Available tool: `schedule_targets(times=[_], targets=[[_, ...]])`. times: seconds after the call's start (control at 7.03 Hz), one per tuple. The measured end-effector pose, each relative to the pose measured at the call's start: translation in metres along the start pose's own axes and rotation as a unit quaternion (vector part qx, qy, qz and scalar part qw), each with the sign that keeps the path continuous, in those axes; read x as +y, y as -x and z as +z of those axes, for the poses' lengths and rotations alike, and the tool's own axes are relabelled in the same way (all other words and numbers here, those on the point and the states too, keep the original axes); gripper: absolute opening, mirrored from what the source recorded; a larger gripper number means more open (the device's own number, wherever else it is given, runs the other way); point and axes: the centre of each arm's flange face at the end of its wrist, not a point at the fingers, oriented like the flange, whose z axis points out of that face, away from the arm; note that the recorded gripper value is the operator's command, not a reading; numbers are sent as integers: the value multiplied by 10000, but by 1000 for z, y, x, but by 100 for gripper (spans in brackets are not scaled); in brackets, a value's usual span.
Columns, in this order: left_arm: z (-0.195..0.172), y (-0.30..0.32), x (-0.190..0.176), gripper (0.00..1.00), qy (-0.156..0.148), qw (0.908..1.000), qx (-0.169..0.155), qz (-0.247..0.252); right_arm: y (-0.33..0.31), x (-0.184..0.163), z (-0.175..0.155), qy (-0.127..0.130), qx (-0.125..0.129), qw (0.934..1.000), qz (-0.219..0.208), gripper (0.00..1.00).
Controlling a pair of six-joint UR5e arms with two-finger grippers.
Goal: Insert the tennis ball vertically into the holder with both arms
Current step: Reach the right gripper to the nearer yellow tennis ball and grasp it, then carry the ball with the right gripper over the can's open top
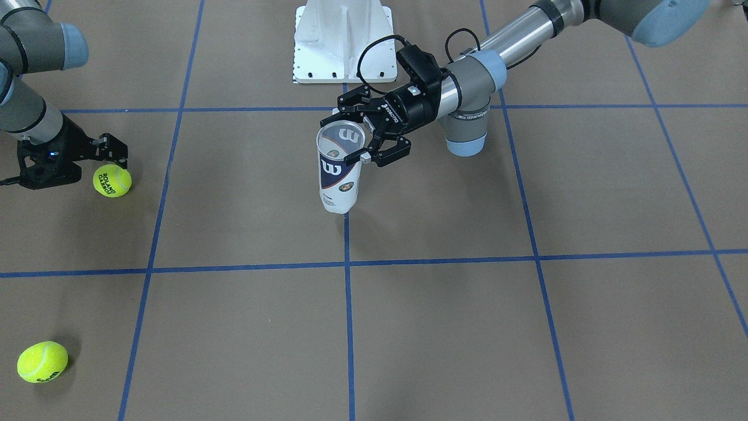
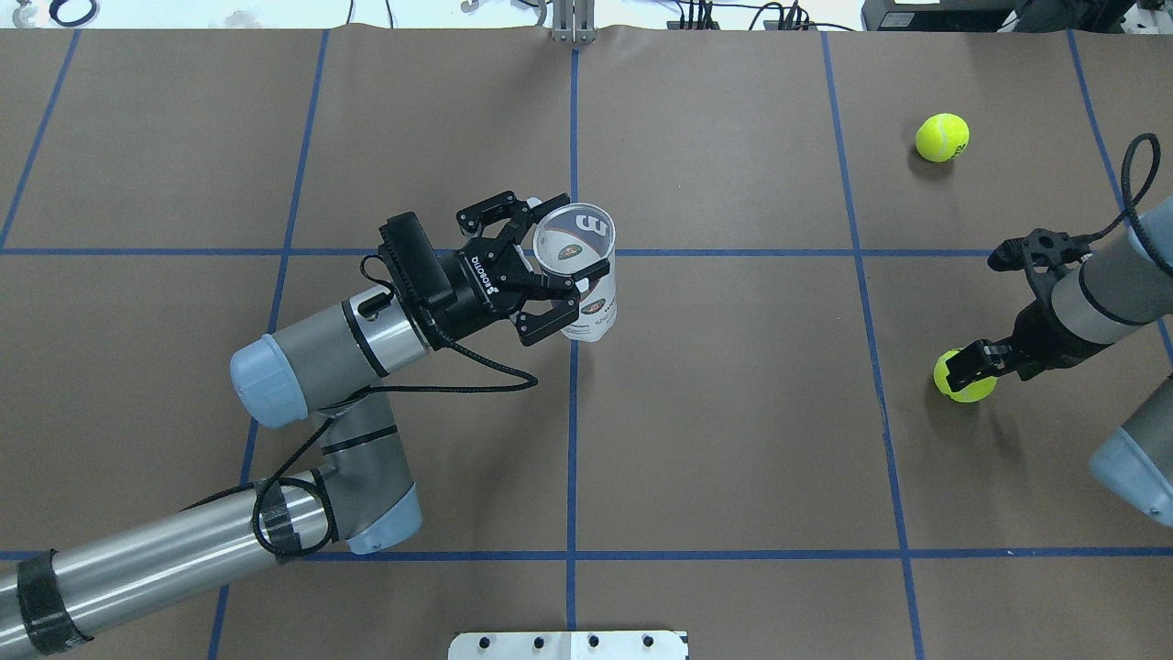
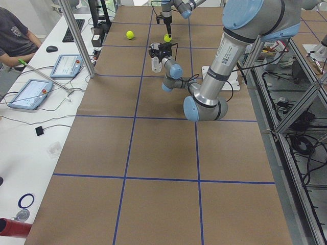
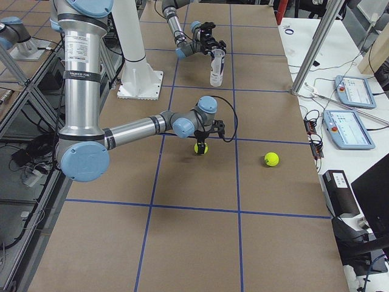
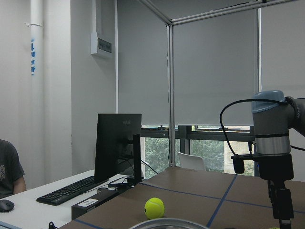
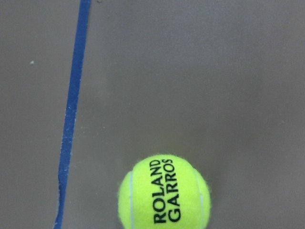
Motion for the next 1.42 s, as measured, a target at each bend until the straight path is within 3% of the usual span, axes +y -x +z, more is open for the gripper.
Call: schedule_targets(times=[0.28, 0.43, 0.85, 1.0, 1.42], targets=[[-4, 1, 5, 75, 61, 10000, -11, 8, 4, -6, 8, 29, 25, 10000, 6, 96], [-7, 2, 9, 75, 99, 9999, -17, 10, 6, -11, 12, 32, 29, 10000, 8, 88], [-9, 2, 11, 75, 120, 9999, -20, 14, 6, -16, 18, 56, 45, 10000, 17, 32], [-9, 2, 11, 75, 122, 9999, -18, 14, 5, -16, 19, 66, 51, 10000, 20, 0], [-9, -3, 16, 75, 164, 9999, 7, -6, 21, -22, 4, -49, -92, 9999, -83, 0]])
